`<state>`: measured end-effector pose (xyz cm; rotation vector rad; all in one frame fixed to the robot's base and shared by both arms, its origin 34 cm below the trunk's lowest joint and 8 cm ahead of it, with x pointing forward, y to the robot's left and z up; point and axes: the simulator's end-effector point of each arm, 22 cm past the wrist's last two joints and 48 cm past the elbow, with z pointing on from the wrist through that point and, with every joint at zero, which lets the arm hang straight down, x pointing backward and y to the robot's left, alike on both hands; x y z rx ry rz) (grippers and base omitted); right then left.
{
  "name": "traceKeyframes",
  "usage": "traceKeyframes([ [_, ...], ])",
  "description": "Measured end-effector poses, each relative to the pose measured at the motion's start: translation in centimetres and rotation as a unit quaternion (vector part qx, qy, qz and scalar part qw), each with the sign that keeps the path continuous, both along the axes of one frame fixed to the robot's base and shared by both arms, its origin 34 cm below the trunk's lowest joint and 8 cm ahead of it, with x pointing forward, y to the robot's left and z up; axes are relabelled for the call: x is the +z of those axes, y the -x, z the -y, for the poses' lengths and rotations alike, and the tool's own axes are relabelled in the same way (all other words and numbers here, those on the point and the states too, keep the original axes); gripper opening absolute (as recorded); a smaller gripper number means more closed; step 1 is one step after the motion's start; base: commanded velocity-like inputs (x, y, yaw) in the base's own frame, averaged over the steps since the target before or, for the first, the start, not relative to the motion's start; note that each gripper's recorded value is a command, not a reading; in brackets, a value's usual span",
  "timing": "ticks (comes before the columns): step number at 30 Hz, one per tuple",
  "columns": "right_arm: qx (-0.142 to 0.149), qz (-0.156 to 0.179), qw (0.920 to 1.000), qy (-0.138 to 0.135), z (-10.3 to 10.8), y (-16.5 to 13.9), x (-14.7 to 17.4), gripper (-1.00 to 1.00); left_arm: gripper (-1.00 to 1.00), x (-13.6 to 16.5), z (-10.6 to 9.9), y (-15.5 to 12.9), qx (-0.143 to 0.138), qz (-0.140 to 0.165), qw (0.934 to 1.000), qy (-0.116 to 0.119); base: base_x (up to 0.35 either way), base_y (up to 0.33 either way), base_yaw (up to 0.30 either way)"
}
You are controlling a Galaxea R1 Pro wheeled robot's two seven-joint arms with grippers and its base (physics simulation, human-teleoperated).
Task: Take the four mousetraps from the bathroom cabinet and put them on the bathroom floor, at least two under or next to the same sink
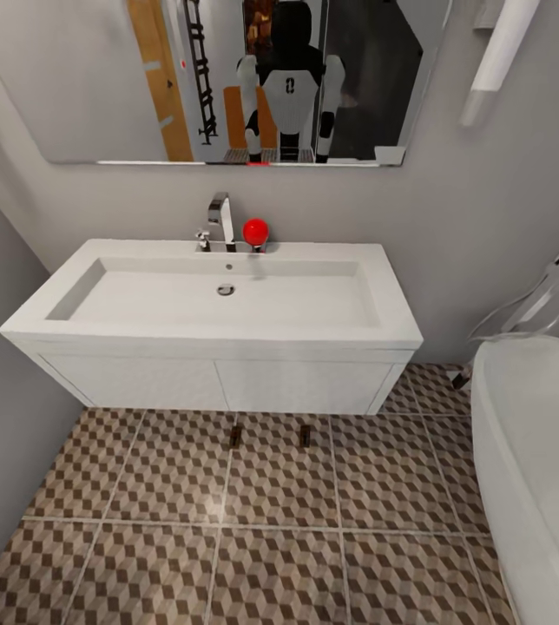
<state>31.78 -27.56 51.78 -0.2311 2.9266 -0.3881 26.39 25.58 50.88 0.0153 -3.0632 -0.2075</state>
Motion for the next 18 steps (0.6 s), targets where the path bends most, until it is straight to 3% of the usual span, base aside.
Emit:
traceKeyframes([
  [18,0.001,0.013,0.9999,-0.001,-0.1,-0.8,1.9,1.00,1.00,1.8,-0.1,-0.9,0.000,0.014,0.9999,-0.001,0.000,0.000,-0.003],
])
